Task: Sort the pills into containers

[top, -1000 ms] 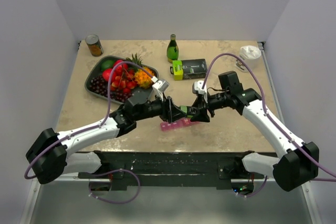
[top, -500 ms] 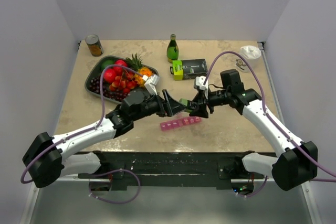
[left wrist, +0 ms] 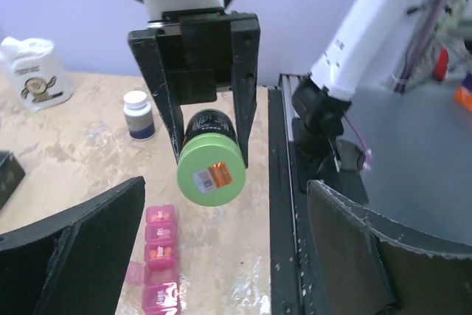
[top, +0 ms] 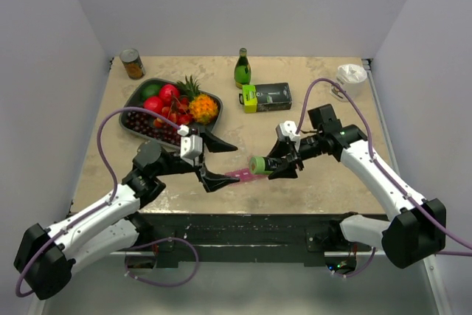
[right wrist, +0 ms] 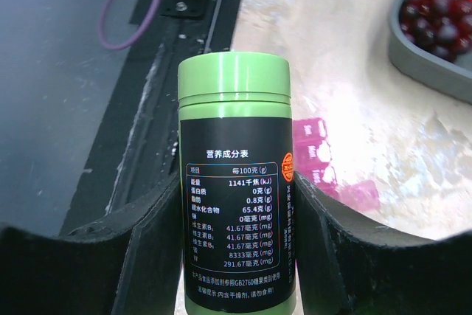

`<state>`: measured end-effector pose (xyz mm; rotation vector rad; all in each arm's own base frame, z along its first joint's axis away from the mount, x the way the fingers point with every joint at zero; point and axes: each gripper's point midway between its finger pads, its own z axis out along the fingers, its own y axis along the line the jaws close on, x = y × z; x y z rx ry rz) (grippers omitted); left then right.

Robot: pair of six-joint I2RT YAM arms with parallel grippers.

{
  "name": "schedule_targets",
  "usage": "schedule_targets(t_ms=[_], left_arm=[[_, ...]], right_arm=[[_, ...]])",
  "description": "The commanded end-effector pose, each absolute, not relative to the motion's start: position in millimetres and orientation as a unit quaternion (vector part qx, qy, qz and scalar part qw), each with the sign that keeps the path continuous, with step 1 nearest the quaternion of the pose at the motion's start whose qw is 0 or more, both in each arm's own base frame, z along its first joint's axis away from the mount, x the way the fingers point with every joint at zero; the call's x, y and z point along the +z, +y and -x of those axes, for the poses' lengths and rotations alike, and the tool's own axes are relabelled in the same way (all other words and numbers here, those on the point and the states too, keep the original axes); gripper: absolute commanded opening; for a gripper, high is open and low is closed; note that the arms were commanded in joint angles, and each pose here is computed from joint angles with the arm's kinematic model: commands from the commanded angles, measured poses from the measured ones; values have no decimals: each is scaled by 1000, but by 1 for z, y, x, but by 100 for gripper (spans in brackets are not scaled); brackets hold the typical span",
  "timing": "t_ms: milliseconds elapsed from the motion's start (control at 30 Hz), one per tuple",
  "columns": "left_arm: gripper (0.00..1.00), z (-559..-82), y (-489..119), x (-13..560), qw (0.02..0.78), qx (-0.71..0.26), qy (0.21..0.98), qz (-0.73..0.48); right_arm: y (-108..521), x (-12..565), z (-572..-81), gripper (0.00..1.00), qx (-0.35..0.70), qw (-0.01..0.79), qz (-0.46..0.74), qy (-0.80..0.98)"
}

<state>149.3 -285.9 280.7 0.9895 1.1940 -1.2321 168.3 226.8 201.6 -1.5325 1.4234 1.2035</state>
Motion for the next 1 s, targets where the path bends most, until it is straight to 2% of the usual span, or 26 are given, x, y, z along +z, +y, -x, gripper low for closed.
schedule_targets(t_ms=[0, 233, 733, 967], left_arm=[[95, -131, -295, 299, 586, -505, 365, -518], [95, -125, -337, 293, 566, -509, 338, -553], [90, -139, -344, 288, 620, -452, 358, -531], [81, -145, -348, 279, 614, -445, 378, -531]], right_arm=[[230, 226, -151, 0, 496, 378, 618, 479], [230, 229, -148, 0, 501, 379, 617, 474], [233, 236, -147, 0, 519, 380, 602, 472], [233, 236, -149, 0, 520, 379, 600, 476]])
